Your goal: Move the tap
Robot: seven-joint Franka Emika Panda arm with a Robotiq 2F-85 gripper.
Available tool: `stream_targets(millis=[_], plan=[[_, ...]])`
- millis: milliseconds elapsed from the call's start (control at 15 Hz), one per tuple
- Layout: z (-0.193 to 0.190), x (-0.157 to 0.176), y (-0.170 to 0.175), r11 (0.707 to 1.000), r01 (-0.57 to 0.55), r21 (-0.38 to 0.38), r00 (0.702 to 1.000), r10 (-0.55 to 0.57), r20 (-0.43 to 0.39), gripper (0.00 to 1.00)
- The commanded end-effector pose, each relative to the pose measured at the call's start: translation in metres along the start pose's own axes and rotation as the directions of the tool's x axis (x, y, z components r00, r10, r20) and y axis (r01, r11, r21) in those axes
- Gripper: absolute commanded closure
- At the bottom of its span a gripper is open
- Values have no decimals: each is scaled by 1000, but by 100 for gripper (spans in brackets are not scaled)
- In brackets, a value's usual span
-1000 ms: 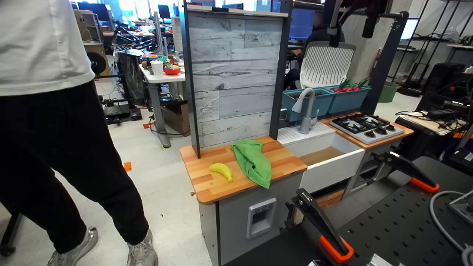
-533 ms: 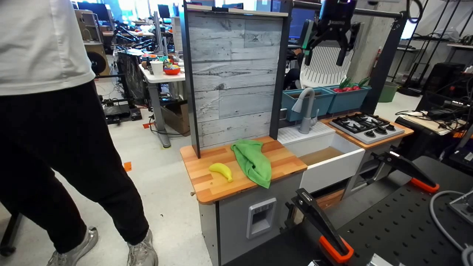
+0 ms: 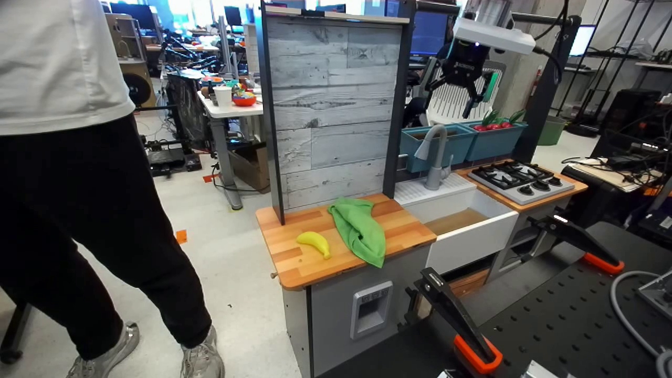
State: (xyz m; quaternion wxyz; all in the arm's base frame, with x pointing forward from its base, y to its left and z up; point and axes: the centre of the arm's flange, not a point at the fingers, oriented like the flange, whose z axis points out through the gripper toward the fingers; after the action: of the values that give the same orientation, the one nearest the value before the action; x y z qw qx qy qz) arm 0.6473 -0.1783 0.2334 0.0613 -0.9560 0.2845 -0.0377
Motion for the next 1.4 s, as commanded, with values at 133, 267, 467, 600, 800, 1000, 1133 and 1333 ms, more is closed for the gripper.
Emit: stream_targets(millis=[133, 267, 467, 600, 800, 1000, 1133, 1333], plan=[[16, 57, 32, 987, -151, 52, 988, 152, -8, 0], [24, 69, 40, 977, -208, 44, 978, 209, -20, 0], [37, 81, 45, 956, -291, 41, 955, 292, -44, 0], [47, 87, 44, 944, -328, 33, 943, 330, -50, 0], [61, 93, 39, 929, -369, 20, 928, 370, -55, 0], [72, 97, 27, 921, -390, 13, 918, 390, -64, 0], [78, 99, 17, 918, -398, 11, 915, 397, -72, 0], [84, 100, 3, 923, -384, -6, 921, 382, -78, 28]])
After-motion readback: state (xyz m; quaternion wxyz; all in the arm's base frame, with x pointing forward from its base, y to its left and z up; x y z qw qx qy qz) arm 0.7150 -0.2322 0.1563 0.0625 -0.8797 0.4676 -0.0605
